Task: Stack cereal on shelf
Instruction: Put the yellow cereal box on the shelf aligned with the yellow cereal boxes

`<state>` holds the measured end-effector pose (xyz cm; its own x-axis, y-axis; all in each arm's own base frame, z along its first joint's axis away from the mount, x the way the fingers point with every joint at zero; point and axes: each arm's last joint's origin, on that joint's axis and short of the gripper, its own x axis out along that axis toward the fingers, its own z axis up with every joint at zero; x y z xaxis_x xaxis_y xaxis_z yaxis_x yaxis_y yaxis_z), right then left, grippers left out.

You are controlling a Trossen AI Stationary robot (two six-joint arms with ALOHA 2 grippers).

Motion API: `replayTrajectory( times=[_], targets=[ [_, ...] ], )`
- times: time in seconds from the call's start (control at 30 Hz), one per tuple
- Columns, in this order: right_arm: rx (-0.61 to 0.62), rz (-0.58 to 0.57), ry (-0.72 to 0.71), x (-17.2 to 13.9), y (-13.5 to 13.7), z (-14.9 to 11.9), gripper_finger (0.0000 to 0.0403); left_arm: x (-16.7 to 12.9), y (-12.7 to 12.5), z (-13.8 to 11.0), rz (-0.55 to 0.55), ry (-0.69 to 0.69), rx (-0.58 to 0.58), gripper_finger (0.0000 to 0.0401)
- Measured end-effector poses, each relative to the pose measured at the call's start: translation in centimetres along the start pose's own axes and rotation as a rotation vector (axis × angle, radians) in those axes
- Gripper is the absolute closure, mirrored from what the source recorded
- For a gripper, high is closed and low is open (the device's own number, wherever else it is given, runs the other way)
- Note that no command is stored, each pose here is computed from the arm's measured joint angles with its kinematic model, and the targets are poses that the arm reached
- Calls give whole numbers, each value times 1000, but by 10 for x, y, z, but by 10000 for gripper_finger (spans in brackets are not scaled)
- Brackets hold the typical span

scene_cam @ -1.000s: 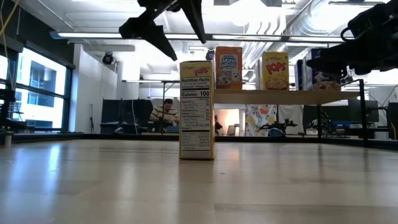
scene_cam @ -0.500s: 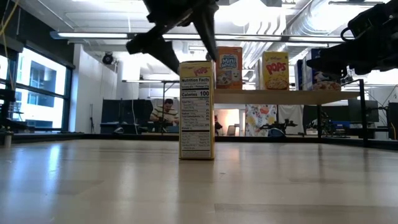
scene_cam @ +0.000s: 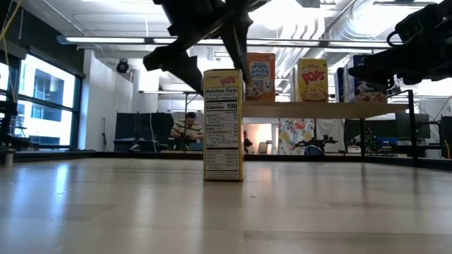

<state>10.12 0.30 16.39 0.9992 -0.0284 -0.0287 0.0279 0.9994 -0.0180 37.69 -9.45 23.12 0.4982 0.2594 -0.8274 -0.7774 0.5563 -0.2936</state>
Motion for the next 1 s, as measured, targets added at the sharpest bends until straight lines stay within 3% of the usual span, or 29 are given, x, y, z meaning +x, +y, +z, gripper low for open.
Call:
replayTrajectory(
  times=[0.53, 1.0],
  targets=[
    [0, -1, 0, 0, 0, 0, 164, 10, -1, -9, 22, 33, 5, 117],
    [0, -2, 0, 0, 0, 0, 164, 12, -2, -10, 12, 34, 20, 229]
  ],
)
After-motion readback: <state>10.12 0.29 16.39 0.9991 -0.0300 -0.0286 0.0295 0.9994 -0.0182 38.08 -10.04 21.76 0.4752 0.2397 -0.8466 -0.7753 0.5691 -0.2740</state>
